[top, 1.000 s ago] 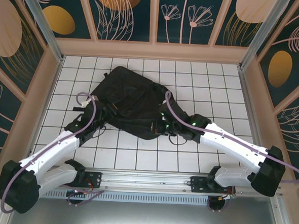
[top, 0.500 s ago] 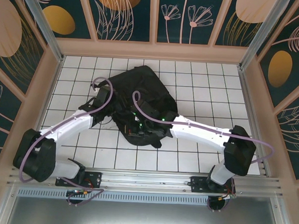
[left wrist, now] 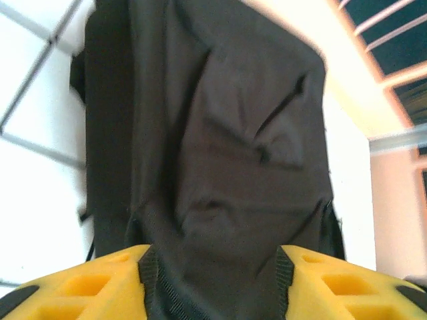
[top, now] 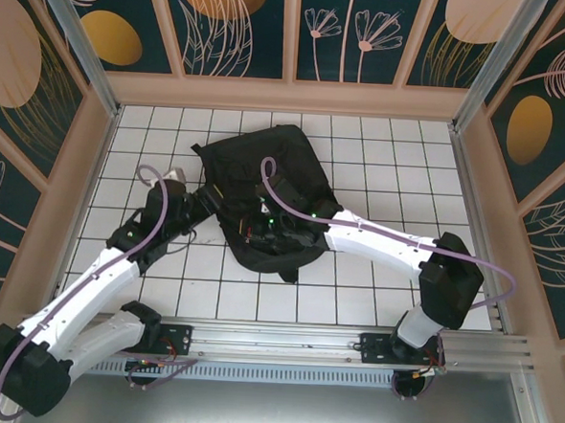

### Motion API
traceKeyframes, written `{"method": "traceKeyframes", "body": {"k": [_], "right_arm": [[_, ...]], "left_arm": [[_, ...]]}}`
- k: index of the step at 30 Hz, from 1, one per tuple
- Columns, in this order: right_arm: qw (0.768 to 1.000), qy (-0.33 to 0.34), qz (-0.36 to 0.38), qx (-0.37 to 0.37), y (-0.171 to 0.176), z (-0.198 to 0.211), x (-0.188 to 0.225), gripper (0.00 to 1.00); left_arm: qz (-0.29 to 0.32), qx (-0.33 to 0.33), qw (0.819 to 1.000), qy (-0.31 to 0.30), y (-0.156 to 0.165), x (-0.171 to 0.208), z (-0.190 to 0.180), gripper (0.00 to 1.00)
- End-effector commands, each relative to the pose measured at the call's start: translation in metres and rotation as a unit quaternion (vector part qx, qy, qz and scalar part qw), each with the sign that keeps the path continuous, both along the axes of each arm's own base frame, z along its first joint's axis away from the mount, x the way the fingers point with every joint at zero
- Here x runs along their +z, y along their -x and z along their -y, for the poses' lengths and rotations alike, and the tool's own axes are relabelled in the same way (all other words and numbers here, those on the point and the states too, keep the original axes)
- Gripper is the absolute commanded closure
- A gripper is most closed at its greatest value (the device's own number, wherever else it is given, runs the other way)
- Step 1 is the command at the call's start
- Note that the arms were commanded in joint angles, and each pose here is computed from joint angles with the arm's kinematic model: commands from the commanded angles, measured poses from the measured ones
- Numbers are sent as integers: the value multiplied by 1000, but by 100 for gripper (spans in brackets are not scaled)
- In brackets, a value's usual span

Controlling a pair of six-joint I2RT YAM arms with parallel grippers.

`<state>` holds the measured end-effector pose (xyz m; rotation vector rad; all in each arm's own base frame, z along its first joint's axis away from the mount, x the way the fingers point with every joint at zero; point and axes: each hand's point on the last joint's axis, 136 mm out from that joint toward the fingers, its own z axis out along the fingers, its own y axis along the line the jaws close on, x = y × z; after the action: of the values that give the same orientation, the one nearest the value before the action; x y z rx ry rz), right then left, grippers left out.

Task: Pack the student bag
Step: Zip the student bag at the center of the table.

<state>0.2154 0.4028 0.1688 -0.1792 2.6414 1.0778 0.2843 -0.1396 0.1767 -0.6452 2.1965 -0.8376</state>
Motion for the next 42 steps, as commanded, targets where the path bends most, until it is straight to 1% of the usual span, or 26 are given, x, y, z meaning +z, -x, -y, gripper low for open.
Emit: {"method": "traceKeyframes", "body": {"k": [1, 3, 6, 10, 13, 19, 28, 34, 37, 42], "right_arm": [[1000, -30, -2, -1, 0, -4, 9, 100], [999, -36, -6, 0, 3, -5, 9, 100], [999, -39, -6, 1, 6, -5, 13, 100], [999, -36, -3, 2, 10, -6, 16, 100], [999, -34, -4, -2, 11, -5, 16, 100], [999, -29, -2, -12, 8, -3, 15, 100], [1000, -23, 0, -16, 8, 0, 12, 100], [1000, -22, -1, -19, 8, 2, 12, 100], [1000, -25, 0, -18, 9, 2, 14, 100], [999, -30, -2, -13, 12, -1, 15, 100]], "left_arm": [[-63, -25, 992, 105, 18, -22, 24, 51], [-75, -24, 989, 121, 20, -25, 27, 51], [-83, -25, 988, 125, 19, -29, 30, 51], [-93, -30, 985, 139, 17, -37, 36, 54], [-109, -33, 983, 144, 19, -45, 39, 58], [-109, -31, 983, 144, 26, -46, 35, 62], [-109, -24, 984, 142, 39, -46, 26, 63], [-120, -23, 981, 151, 45, -54, 26, 66], [-124, -21, 980, 155, 47, -58, 26, 65], [-122, -27, 980, 154, 42, -60, 30, 59]]}}
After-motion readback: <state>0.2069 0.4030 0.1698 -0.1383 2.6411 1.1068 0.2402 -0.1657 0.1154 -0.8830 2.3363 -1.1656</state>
